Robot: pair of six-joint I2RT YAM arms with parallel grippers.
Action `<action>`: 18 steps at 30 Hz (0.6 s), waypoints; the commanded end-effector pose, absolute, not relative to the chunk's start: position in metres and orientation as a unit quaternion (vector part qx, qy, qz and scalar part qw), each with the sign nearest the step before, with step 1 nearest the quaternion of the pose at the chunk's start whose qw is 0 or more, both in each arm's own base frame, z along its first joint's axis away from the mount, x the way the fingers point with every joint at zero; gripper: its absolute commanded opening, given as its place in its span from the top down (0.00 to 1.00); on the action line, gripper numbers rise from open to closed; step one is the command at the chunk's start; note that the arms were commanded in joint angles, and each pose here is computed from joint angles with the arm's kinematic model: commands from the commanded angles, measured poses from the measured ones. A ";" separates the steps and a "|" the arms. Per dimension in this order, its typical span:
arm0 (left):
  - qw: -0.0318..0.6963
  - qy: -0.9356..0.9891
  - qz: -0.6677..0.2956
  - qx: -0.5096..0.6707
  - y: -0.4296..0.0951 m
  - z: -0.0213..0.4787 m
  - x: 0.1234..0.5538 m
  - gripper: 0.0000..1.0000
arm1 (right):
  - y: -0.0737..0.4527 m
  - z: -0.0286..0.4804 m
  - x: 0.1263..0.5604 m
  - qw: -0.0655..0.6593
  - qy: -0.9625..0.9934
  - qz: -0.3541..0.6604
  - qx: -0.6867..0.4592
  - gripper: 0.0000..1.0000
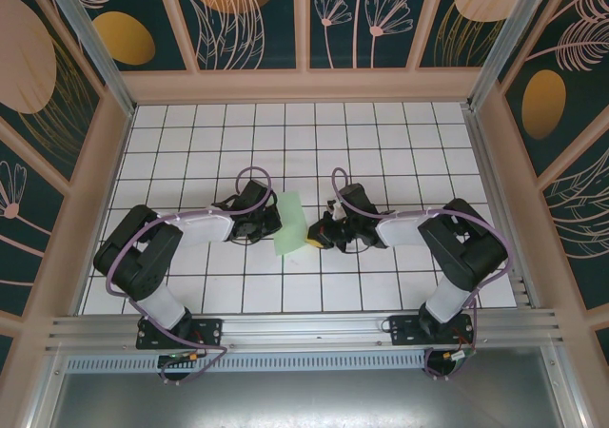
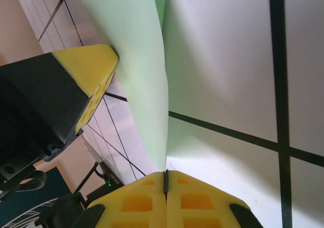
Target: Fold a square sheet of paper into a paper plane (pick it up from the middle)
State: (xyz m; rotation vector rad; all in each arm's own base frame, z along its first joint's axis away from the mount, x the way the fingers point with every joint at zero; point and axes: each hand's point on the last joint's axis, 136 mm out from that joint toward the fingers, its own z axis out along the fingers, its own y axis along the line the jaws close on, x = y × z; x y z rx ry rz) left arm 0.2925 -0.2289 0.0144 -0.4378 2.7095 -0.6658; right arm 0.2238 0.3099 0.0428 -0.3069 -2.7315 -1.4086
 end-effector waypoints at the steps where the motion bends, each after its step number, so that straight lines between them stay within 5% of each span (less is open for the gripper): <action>1: 0.169 0.945 -0.238 -0.146 -0.226 0.026 0.290 0.98 | 0.310 0.050 0.223 0.027 -0.885 -0.455 -0.096 1.00; 7: 0.248 0.920 -0.260 -0.157 -0.222 0.074 0.316 0.87 | 0.310 0.052 0.224 0.028 -0.888 -0.449 -0.096 1.00; 18: 0.206 0.936 -0.233 -0.166 -0.219 0.029 0.322 0.96 | 0.320 0.058 0.231 0.025 -0.885 -0.457 -0.086 1.00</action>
